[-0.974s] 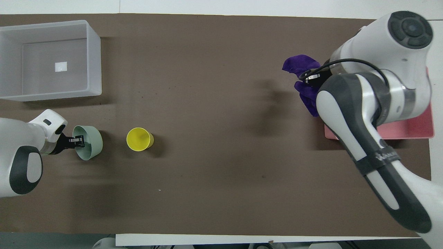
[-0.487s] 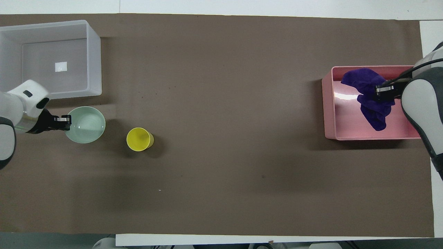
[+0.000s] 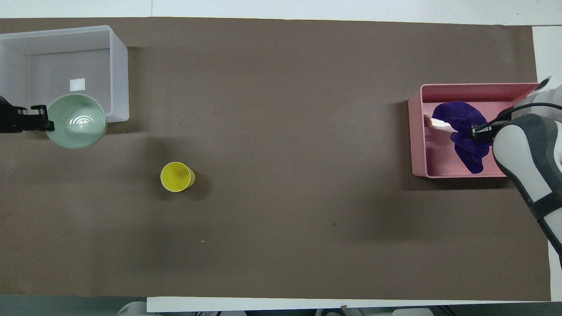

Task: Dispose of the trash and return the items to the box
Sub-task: 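Carry the cloth into the pink bin while the left gripper lifts the bowl, then release the bowl into the clear bin and open the right gripper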

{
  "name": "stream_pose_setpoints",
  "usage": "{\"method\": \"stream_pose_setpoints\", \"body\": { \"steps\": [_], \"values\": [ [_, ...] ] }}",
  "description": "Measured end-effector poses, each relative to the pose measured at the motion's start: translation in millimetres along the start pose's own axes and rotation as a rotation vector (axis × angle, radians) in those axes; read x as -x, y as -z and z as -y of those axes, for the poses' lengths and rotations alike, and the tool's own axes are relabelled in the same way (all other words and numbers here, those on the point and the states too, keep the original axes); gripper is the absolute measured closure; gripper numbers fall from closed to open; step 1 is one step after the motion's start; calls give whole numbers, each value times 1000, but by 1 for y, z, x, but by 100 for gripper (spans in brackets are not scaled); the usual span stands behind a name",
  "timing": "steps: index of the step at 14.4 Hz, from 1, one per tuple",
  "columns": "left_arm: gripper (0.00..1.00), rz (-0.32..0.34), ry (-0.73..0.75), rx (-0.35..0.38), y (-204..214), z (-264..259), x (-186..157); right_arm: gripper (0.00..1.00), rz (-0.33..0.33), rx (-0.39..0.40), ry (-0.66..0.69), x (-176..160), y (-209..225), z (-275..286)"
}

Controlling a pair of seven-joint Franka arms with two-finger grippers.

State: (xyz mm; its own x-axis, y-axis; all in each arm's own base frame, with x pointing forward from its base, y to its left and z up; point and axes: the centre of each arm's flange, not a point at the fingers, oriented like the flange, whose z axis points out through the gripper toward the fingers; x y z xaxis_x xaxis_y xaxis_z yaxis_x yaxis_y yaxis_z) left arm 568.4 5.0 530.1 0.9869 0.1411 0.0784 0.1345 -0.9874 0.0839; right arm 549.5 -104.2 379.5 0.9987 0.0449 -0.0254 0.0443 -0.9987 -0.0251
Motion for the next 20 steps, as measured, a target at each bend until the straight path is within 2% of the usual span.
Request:
{"method": "stream_pose_setpoints", "body": {
  "steps": [2, 3, 5, 7, 8, 10, 12, 15, 17, 19, 20],
  "values": [
    [96, -31, 42, 14, -18, 14, -49, 85, -13, 4, -4, -2, -10, -3],
    [96, -32, 58, 15, -35, 20, -73, 79, -11, 4, -7, -2, -15, -7],
    [96, -26, 92, 26, -80, 34, -108, 57, -7, 4, -4, -2, -18, -11],
    [96, -26, 112, 28, -124, 42, -125, 37, 2, 1, 1, -4, -11, -9],
    [96, -17, 120, 25, -143, 46, -128, 24, 12, -3, 5, -6, -1, -7],
    [96, -14, 134, 20, -167, 55, -131, 5, 27, -9, 19, -8, 31, 0],
    [95, -24, 142, 16, -186, 60, -129, 1, 39, -12, 35, -7, 66, 15],
    [63, -42, 133, 19, -181, 53, -128, 0, 73, -16, 44, -2, 110, 51],
    [40, -75, 121, 31, -138, 46, -126, 0, 94, -10, 58, 2, 135, 70],
    [19, -29, 100, 43, -78, 27, -105, 0, 108, -9, 56, 9, 159, 76],
    [5, 3, 99, 48, -46, 11, -89, 0, 116, -10, 57, 15, 170, 78]
  ]
}}
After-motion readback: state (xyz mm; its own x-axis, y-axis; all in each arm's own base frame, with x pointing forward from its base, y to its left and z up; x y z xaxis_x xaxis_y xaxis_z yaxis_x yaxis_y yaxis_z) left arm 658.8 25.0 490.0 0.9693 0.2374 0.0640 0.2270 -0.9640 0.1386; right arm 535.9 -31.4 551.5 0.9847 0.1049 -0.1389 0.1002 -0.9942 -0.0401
